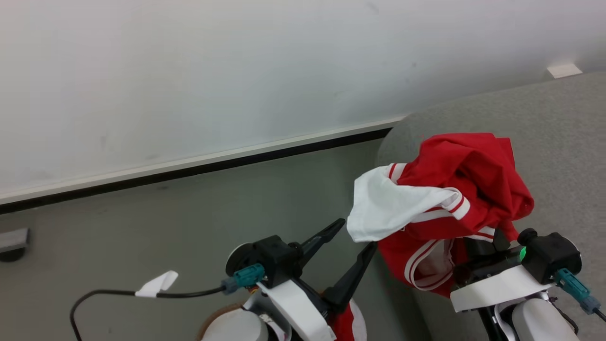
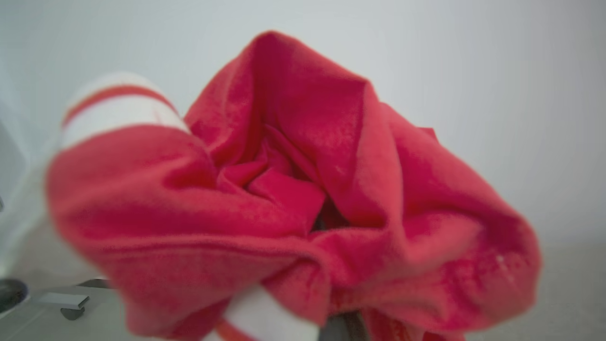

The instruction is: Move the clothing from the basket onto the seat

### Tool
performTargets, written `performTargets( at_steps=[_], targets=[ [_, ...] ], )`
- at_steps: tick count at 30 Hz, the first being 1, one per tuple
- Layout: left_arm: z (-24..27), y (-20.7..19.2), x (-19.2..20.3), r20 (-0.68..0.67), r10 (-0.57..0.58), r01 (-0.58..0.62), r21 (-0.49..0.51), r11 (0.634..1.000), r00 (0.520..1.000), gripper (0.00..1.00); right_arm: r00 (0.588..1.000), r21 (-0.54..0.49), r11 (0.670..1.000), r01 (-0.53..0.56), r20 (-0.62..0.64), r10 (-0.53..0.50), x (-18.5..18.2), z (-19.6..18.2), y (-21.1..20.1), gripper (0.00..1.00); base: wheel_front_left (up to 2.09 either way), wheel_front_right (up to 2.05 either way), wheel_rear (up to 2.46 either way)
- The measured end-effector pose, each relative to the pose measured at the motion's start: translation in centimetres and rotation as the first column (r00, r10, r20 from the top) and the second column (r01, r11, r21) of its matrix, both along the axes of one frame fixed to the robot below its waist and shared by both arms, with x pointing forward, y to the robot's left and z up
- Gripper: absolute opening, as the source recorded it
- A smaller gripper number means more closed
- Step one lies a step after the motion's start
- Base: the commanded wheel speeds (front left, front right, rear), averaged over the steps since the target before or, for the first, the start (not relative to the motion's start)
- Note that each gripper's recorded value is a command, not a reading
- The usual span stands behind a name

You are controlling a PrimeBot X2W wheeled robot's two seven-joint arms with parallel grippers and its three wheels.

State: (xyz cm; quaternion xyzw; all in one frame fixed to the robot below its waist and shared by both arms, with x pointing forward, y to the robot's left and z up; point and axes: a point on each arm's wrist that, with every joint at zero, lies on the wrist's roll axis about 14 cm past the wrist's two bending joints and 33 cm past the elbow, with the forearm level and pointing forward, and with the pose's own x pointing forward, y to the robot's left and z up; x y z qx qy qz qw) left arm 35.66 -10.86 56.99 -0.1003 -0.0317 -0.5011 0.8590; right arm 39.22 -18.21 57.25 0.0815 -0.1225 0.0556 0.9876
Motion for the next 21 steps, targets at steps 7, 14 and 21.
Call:
performTargets(
  at_steps=[7, 14, 21],
  targets=[
    [-0.7, -2.8, -0.8, 0.011, -0.096, 0.096, 0.006, 0.995, 0.995, 1.0, 0.992, -0.005, 0.992, 0.128, -0.018, -0.128, -2.0, -0.7, -4.1, 0.0, 0.0, 0.0, 0.0],
    [-1.3, -5.0, -1.9, 0.014, -0.173, 0.173, 0.017, 0.985, 0.985, 1.0, 0.975, -0.004, 0.976, 0.218, -0.028, -0.218, -3.9, -1.0, -6.8, 0.0, 0.0, 0.0, 0.0],
    [-1.8, -5.8, -2.2, 0.011, -0.207, 0.207, 0.017, 0.978, 0.978, 1.0, 0.966, -0.001, 0.967, 0.256, -0.035, -0.256, -4.4, -1.2, -7.8, 0.0, 0.0, 0.0, 0.0]
  ],
)
